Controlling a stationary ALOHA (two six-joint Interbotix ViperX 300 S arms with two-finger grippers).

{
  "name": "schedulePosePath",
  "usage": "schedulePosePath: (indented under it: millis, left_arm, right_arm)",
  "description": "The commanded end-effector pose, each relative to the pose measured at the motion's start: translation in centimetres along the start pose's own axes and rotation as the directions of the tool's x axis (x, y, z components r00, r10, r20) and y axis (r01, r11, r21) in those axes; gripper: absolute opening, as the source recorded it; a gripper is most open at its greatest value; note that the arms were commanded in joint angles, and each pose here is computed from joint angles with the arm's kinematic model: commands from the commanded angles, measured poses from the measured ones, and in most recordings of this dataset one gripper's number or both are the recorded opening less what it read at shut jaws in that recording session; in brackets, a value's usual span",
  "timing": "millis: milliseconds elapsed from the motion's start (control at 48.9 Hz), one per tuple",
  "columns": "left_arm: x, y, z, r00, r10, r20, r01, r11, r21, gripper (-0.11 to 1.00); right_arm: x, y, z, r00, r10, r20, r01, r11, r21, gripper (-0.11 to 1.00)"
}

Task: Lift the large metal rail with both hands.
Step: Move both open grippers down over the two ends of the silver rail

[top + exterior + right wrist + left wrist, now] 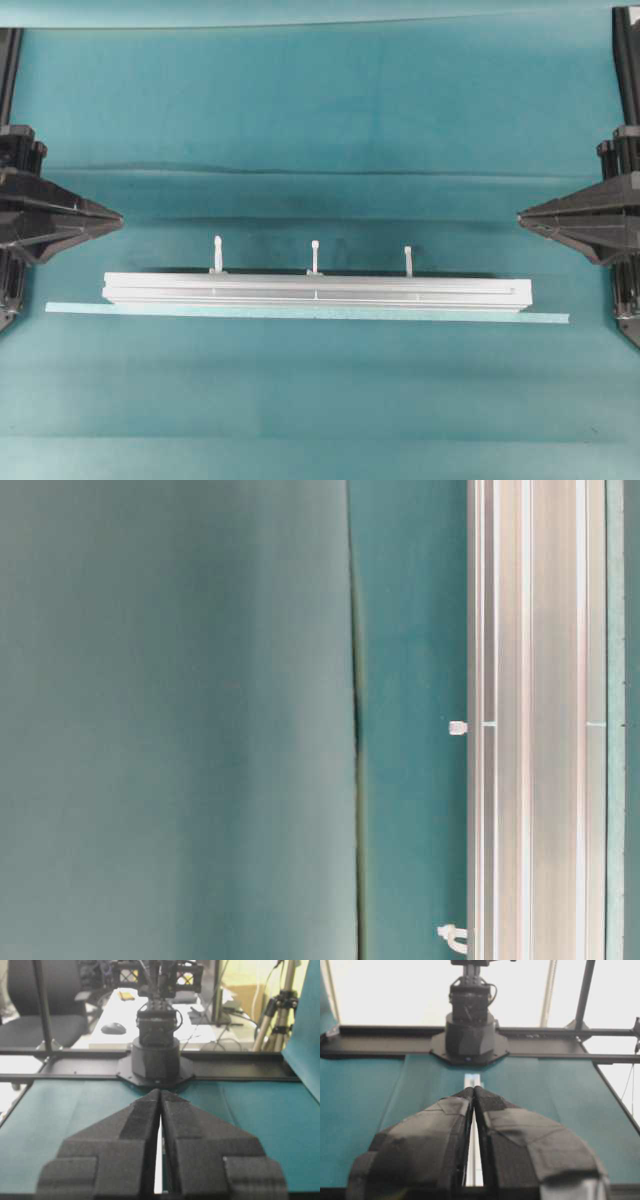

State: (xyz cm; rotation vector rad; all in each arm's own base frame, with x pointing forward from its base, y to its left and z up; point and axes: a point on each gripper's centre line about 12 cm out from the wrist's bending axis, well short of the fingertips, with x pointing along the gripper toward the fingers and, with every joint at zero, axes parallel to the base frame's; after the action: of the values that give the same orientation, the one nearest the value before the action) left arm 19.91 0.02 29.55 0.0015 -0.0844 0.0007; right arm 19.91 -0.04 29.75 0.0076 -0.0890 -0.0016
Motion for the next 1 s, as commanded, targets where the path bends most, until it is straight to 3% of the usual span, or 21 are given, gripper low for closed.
schedulePosePath:
  millis: [0,123,348,430,491,593,778,982]
  left_arm:
    - [0.4,0.0,-0.2,0.999,0.000,-0.044,-0.001,1.000,-0.017,0.14]
    - [0.6,0.0,-0.7,0.989,-0.001,-0.148,-0.003,1.000,-0.021,0.02]
    - [0.7,0.0,-0.2,0.951,0.001,-0.308,-0.005,1.000,-0.014,-0.02]
    - [0.9,0.0,-0.7,0.910,0.002,-0.415,-0.007,1.000,-0.010,-0.02]
    - [0.9,0.1,-1.5,0.865,0.005,-0.502,-0.011,1.000,-0.010,-0.02]
    - [1.1,0.0,-2.4,0.805,0.003,-0.593,-0.011,1.000,-0.009,-0.02]
    - [1.9,0.0,-2.5,0.766,0.004,-0.643,-0.012,1.000,-0.008,-0.02]
    - [3.0,0.0,-3.3,0.676,0.006,-0.737,-0.014,1.000,-0.005,-0.02]
  right_arm:
    - [0.2,-0.2,0.0,1.000,-0.008,-0.001,0.008,1.000,0.014,0.11]
    - [0.3,-0.3,-0.8,0.994,-0.023,-0.103,0.034,0.994,0.108,0.00]
    - [0.2,-0.1,-1.6,0.956,-0.005,-0.293,0.050,0.988,0.147,0.00]
    - [0.2,-0.1,-1.5,0.936,0.000,-0.352,0.058,0.986,0.155,0.00]
    - [0.3,0.0,-1.5,0.914,0.006,-0.406,0.068,0.984,0.167,0.00]
    - [0.7,-0.2,-2.0,0.858,0.003,-0.514,0.111,0.975,0.191,0.00]
    - [1.5,0.0,-2.7,0.765,0.018,-0.644,0.132,0.974,0.184,0.00]
    - [2.6,0.3,-3.6,0.620,0.039,-0.783,0.155,0.973,0.170,0.00]
